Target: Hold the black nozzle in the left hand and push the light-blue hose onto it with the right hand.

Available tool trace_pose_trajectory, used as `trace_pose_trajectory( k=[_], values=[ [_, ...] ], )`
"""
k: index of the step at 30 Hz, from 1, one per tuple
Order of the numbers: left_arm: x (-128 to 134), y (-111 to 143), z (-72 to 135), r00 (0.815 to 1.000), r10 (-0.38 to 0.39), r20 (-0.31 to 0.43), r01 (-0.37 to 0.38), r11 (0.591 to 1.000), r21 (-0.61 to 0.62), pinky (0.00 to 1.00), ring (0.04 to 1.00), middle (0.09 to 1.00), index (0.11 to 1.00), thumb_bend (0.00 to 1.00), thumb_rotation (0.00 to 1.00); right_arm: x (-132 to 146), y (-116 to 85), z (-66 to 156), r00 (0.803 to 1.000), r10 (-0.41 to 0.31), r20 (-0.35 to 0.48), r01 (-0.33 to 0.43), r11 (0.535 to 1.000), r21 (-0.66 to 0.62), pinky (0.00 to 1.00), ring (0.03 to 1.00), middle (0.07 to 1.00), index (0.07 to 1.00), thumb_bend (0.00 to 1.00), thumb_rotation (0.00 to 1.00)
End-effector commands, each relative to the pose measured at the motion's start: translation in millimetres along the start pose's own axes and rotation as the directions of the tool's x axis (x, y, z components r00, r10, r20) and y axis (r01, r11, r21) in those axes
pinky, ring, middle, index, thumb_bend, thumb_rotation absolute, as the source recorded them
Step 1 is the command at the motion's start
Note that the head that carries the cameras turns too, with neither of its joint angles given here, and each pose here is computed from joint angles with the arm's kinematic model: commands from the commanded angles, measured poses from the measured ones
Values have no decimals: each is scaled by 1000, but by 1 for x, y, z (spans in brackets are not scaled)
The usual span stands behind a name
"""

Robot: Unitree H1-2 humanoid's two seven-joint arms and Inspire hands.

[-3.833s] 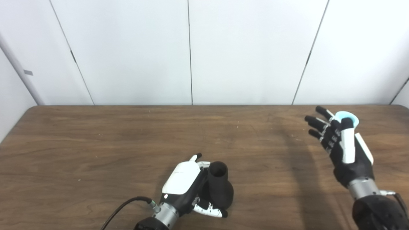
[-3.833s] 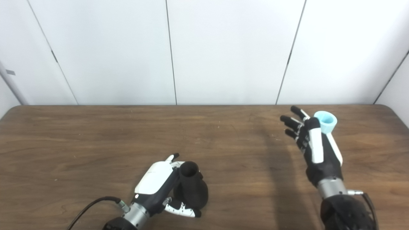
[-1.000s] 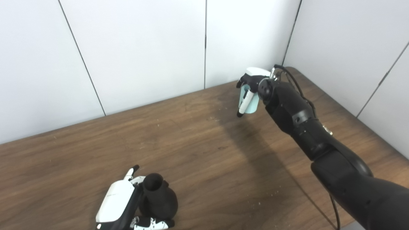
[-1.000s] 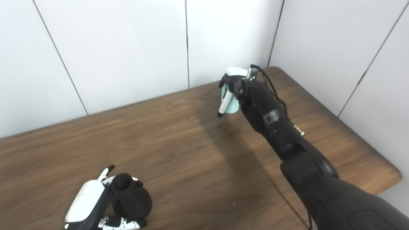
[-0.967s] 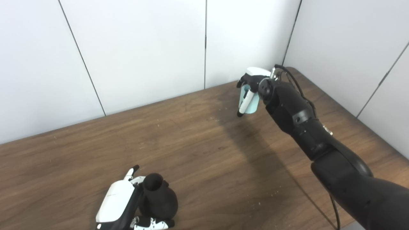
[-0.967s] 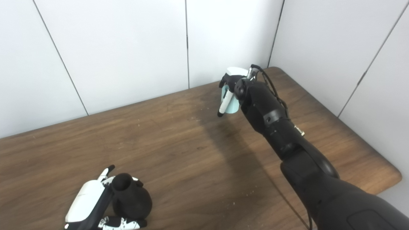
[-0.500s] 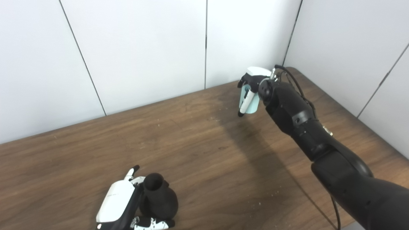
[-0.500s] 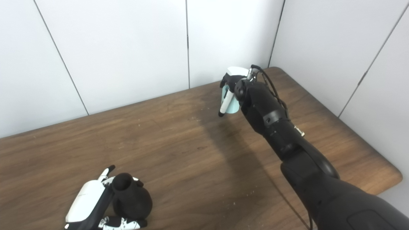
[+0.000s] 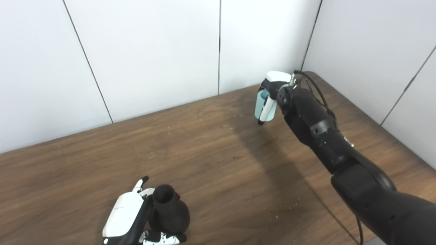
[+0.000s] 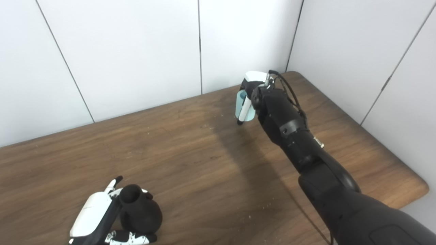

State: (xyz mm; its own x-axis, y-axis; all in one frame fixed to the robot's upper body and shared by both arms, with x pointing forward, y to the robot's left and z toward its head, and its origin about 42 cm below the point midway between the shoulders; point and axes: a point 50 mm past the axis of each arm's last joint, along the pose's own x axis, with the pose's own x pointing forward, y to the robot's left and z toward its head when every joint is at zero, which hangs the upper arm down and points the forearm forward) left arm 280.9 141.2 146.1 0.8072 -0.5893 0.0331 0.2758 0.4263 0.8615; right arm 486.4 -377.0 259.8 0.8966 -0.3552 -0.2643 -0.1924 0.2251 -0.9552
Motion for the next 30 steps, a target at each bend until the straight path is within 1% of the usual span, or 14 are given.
trace_pose_trajectory(
  k=[1,5,8,9,10,11,12,13,14,19,21,24,27,30],
  values=[
    [-25,-28,-22,980,-174,-100,179,983,43,1000,709,486,494,521,0,-1,-28,-1,997,-80,0,80,997,7,448,507,616,725,860,0],
    [-25,-28,-23,979,-176,-100,181,983,43,1000,709,486,494,521,0,-2,-28,-1,996,-84,2,84,996,2,471,531,661,720,864,0],
    [-25,-27,-22,979,-177,-99,182,982,42,1000,709,486,494,521,0,-3,-27,-1,996,-88,4,88,996,-1,482,542,659,714,864,0],
    [-25,-27,-22,979,-177,-98,182,982,42,1000,709,486,494,521,0,-3,-26,-2,996,-89,4,89,996,-2,482,542,655,711,864,0],
    [-25,-27,-22,979,-178,-98,183,982,42,1000,709,486,494,521,0,-3,-25,-2,996,-89,4,89,996,-2,478,533,605,709,861,0],
    [-25,-27,-22,979,-178,-97,183,982,42,1000,709,486,494,521,0,-3,-25,-2,996,-90,3,90,996,-2,477,530,587,708,860,0],
    [-25,-27,-22,979,-179,-97,184,982,41,1000,709,486,494,521,0,-3,-24,-2,996,-92,4,92,996,-3,473,517,536,710,718,0],
    [-25,-27,-22,979,-179,-97,184,982,41,1000,709,486,494,521,0,-4,-24,-2,996,-93,5,93,996,-3,469,506,509,708,646,0],
    [-25,-26,-23,979,-180,-97,184,982,41,1000,709,486,494,521,0,-4,-24,-2,996,-94,4,94,996,-3,466,499,492,707,601,0],
    [-26,-26,-24,979,-182,-96,187,982,41,1000,709,486,494,521,0,-2,-23,-2,995,-101,6,101,995,-2,454,484,485,684,570,0],
    [-26,-27,-24,978,-184,-96,189,981,40,1000,710,486,494,521,0,-1,-23,-2,994,-108,8,108,994,-3,408,442,503,655,540,0],
    [-27,-27,-25,977,-189,-96,193,980,43,1000,711,486,494,521,0,-3,-25,-1,990,-140,28,140,990,-9,324,419,497,572,503,0],
    [-26,-26,-25,977,-191,-94,196,979,51,1000,714,485,494,521,0,-2,-25,-4,984,-172,48,172,985,-6,319,421,504,527,498,0],
    [-26,-25,-25,977,-191,-94,197,979,55,1000,714,486,494,521,0,-4,-27,-6,973,-219,70,219,976,3,326,427,507,501,500,0]
  ],
)
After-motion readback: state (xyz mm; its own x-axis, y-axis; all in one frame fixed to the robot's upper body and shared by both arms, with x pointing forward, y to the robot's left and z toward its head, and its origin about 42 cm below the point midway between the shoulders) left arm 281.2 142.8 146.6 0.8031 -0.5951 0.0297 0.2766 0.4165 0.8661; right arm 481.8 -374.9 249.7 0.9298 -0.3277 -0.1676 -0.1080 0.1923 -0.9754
